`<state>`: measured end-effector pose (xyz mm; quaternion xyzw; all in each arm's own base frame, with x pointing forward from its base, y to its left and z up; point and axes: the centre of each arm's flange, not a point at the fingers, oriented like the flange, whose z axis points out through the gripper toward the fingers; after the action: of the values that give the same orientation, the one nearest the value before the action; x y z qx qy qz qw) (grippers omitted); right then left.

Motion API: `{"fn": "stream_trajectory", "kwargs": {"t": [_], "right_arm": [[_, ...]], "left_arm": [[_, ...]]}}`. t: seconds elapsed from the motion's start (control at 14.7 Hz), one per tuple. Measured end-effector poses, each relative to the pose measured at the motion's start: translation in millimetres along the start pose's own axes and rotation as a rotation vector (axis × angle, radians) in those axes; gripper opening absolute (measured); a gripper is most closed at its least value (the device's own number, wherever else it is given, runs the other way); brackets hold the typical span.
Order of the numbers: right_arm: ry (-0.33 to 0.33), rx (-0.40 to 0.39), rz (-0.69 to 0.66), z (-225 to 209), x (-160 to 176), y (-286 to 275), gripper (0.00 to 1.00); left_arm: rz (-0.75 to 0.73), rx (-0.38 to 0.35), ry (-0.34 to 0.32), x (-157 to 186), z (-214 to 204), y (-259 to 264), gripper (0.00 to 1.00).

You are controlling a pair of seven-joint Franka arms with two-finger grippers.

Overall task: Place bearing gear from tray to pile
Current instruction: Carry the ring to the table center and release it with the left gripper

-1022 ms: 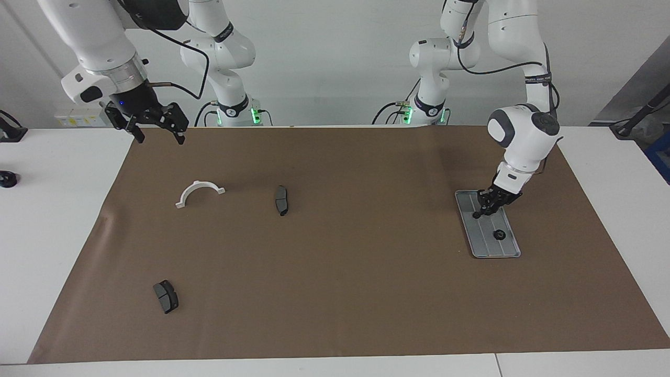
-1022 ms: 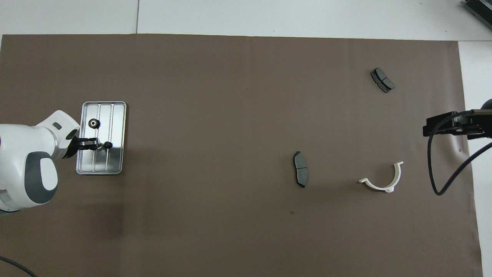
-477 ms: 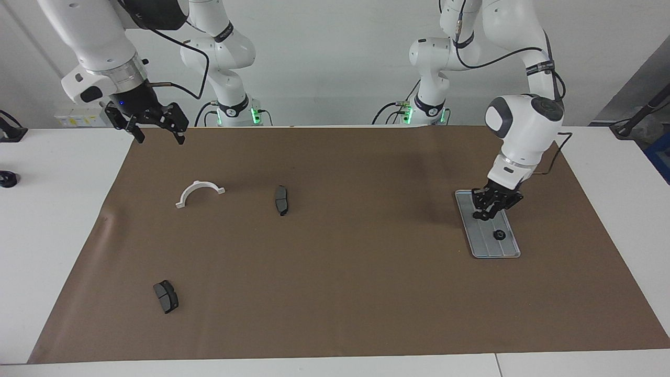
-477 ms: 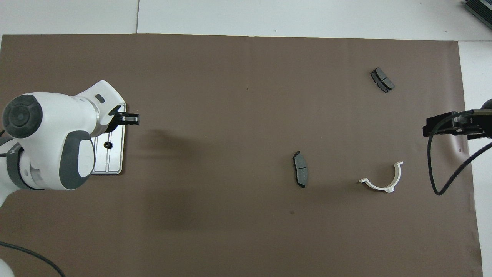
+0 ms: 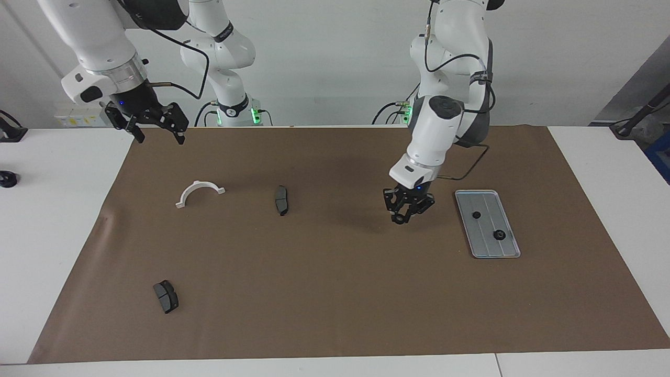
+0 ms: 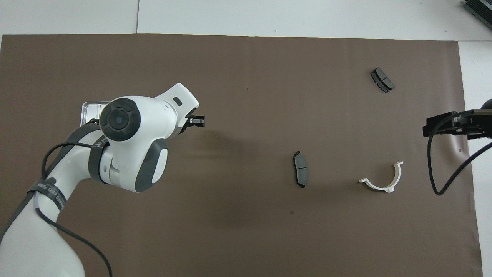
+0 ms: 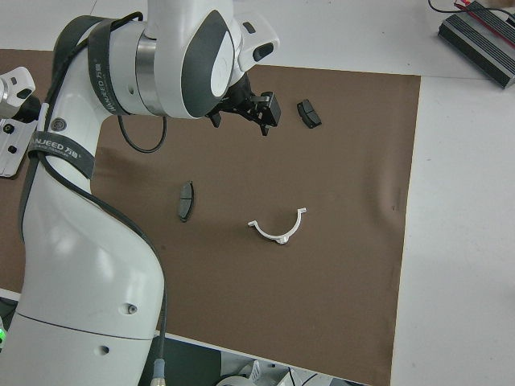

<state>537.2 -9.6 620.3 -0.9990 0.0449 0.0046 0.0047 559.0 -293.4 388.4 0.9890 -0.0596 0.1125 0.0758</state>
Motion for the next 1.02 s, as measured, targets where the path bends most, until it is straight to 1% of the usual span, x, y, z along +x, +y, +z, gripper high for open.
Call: {"fn": "stream_trajectory", "kwargs": {"t": [0.27,0.48,0.61,0.82,1.02], "right_arm": [[0.0,0.0,0.0,0,0,0,1.0],[0.0,0.0,0.0,0,0,0,1.0],[0.0,0.0,0.0,0,0,0,1.0],[0.0,0.0,0.0,0,0,0,1.0],[0.0,0.0,0.0,0,0,0,1.0]], "left_arm": [[-0.029,-0.02,0.016,1,36,74,0.34],[-0.019,-0.022,0.015,-4,66,101,0.34],[-0.016,-0.026,0.021,-4,74,109,0.34],[-0.018,-0.032,0.039,0,73,109,0.34],[-0.018,-0.026,0.032,-2,78,107,0.34]]}}
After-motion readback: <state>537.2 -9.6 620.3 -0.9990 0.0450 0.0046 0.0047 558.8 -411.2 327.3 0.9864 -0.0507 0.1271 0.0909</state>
